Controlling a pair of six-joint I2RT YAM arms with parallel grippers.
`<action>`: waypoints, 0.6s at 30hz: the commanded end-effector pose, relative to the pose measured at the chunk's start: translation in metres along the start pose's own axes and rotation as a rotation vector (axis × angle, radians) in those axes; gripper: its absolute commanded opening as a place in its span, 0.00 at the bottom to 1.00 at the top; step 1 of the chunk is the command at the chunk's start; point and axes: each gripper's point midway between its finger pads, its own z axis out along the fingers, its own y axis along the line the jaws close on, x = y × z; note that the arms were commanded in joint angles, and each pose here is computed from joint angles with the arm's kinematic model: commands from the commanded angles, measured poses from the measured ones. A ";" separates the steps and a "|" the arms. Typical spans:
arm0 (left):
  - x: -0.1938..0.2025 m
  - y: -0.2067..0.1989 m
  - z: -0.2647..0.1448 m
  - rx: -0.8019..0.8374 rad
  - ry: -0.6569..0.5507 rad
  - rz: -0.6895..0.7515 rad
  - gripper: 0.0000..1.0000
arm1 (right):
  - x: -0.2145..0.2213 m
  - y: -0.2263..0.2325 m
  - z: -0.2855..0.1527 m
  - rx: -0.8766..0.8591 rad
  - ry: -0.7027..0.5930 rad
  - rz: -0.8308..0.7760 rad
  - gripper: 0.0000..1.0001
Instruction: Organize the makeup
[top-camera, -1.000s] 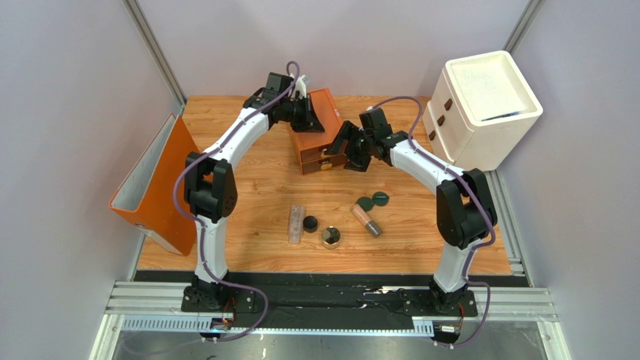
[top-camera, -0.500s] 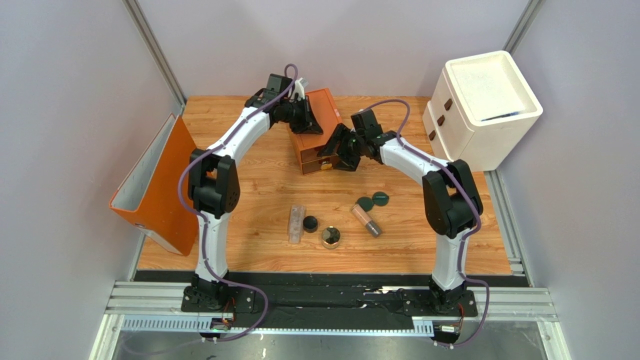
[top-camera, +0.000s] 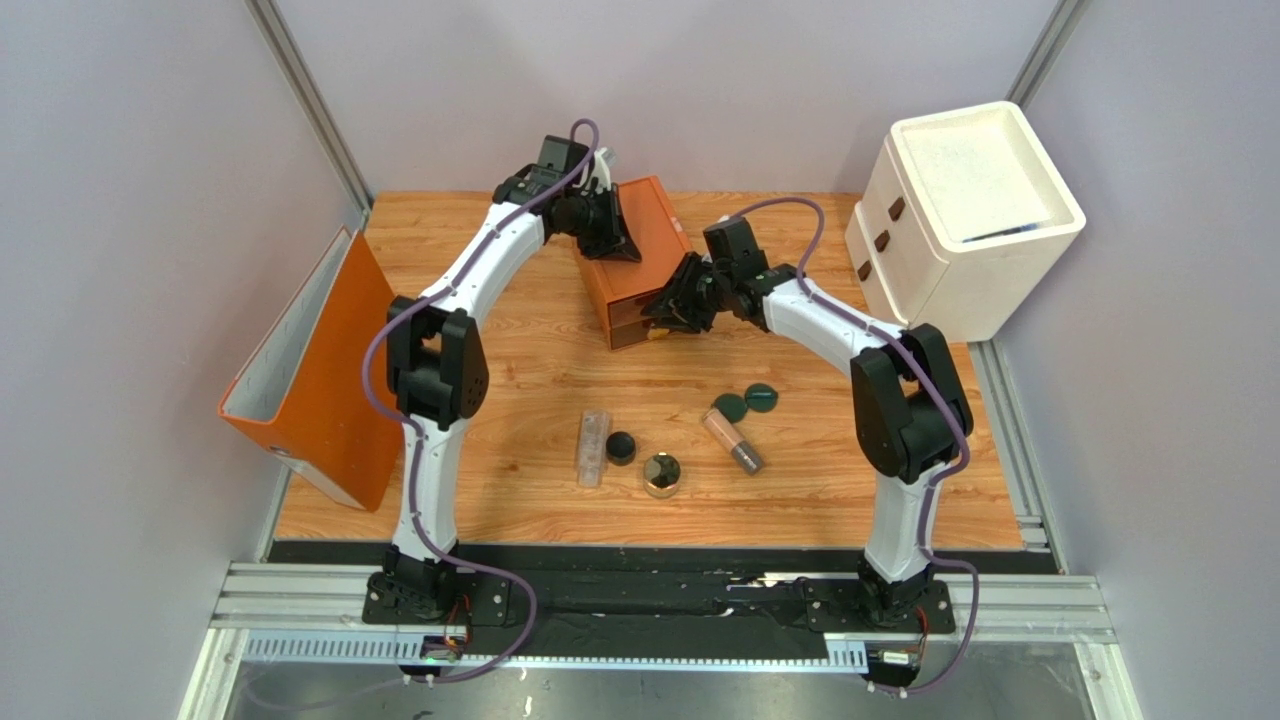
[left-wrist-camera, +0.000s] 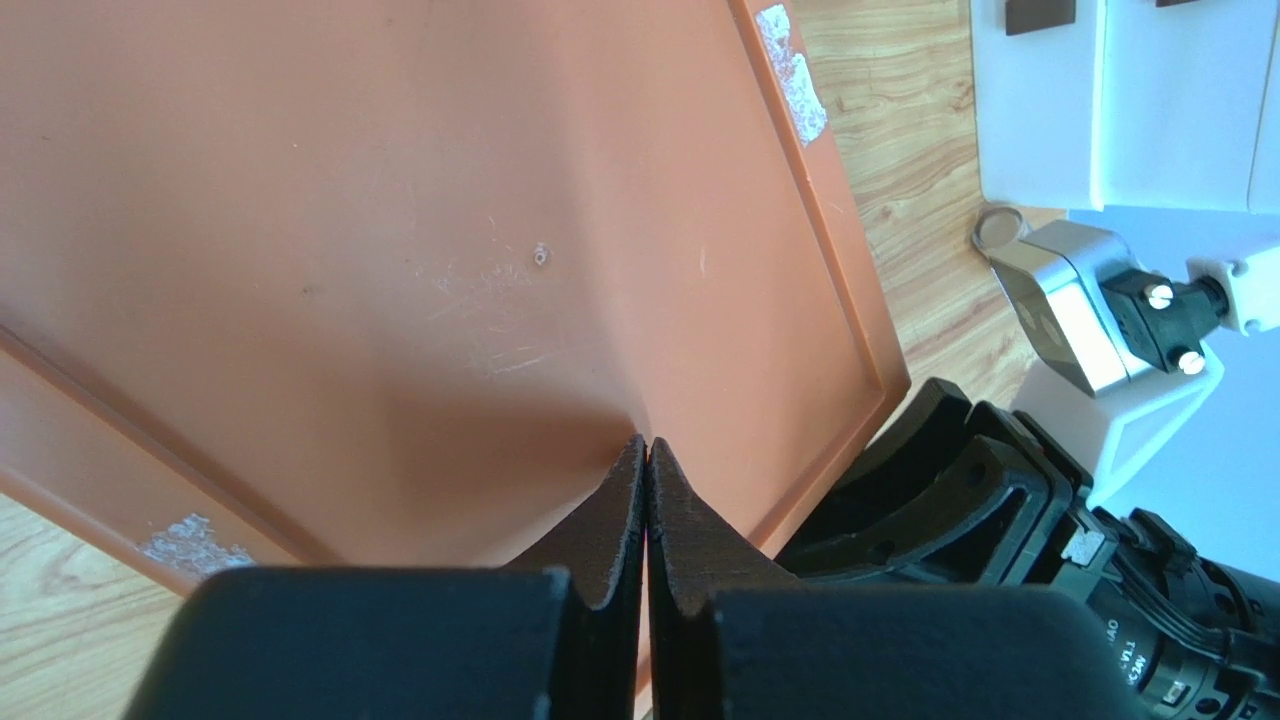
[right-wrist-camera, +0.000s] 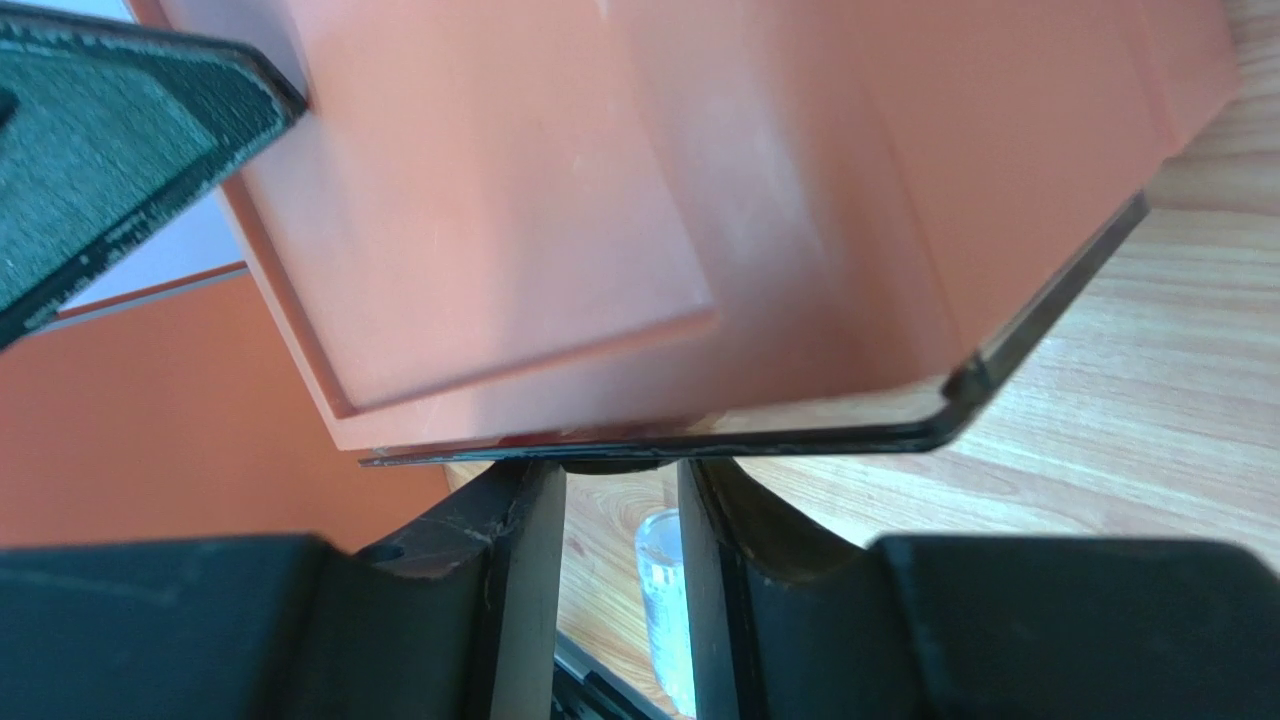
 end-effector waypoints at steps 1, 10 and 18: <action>0.004 0.016 0.004 -0.069 0.029 -0.021 0.00 | 0.001 -0.024 -0.016 0.103 -0.019 -0.017 0.33; 0.015 0.035 0.015 -0.120 0.083 -0.081 0.00 | 0.016 -0.041 -0.036 0.179 0.017 -0.029 0.33; 0.018 0.041 0.013 -0.139 0.099 -0.090 0.00 | 0.036 -0.050 -0.068 0.201 0.047 -0.057 0.33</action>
